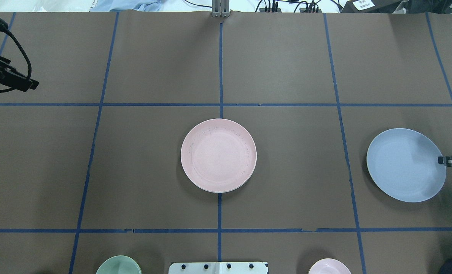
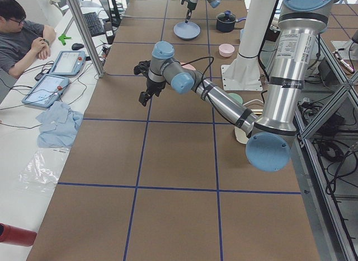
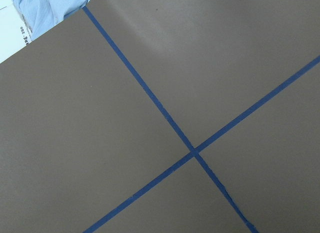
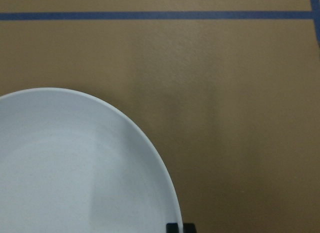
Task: Stack three plates with pink and blue
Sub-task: 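Lift and carry the blue plate with the right gripper over the pink plate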
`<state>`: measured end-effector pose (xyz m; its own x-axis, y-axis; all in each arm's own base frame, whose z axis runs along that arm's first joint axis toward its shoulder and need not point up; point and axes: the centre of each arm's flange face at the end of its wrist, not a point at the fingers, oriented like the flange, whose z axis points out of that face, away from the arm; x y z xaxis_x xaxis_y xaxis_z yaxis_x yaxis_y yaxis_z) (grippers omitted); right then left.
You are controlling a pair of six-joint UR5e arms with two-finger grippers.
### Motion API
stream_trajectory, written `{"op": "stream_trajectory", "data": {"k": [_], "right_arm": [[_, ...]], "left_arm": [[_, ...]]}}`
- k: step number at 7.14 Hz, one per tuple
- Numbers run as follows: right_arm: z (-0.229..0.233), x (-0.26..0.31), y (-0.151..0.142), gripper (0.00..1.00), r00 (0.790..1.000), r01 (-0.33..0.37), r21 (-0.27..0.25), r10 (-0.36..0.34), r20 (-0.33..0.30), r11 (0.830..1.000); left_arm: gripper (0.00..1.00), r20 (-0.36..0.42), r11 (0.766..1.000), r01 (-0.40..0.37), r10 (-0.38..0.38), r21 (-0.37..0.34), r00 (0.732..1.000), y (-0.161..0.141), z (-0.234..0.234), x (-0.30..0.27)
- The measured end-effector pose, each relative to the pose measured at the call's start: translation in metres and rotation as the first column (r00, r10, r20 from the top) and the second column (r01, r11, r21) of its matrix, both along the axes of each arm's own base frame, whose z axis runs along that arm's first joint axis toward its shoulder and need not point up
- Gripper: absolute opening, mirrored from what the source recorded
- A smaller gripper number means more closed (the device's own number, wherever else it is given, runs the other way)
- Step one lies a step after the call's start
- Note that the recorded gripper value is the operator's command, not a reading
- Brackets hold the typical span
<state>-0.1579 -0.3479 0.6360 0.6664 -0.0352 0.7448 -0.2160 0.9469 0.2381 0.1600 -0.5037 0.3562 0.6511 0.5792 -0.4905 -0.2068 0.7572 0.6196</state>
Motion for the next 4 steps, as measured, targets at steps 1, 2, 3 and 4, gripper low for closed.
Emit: {"op": "stream_trajectory", "data": {"k": [1, 2, 3, 4], "right_arm": [[-0.029, -0.012, -0.014, 0.0, 0.998, -0.022, 0.017, 0.022, 0.054, 1.0], [-0.062, -0.028, -0.033, 0.0, 0.991, -0.056, 0.025, 0.053, 0.123, 0.998], [-0.097, -0.046, -0.055, 0.0, 0.978, -0.088, 0.026, 0.081, 0.192, 0.996], [-0.136, -0.066, -0.076, 0.0, 0.961, -0.112, 0.013, 0.105, 0.254, 0.994]], "left_arm": [[1.0, 0.0, 1.0, 0.001, -0.001, -0.002, 1.0, 0.0, 0.0, 0.0], [1.0, -0.001, 1.0, 0.002, -0.002, -0.003, 1.0, 0.0, 0.0, 0.0], [1.0, -0.001, 1.0, 0.002, -0.002, -0.004, 1.0, 0.0, 0.001, 0.0], [1.0, -0.001, 1.0, 0.003, -0.003, -0.004, 1.0, 0.0, 0.001, 0.0]]}}
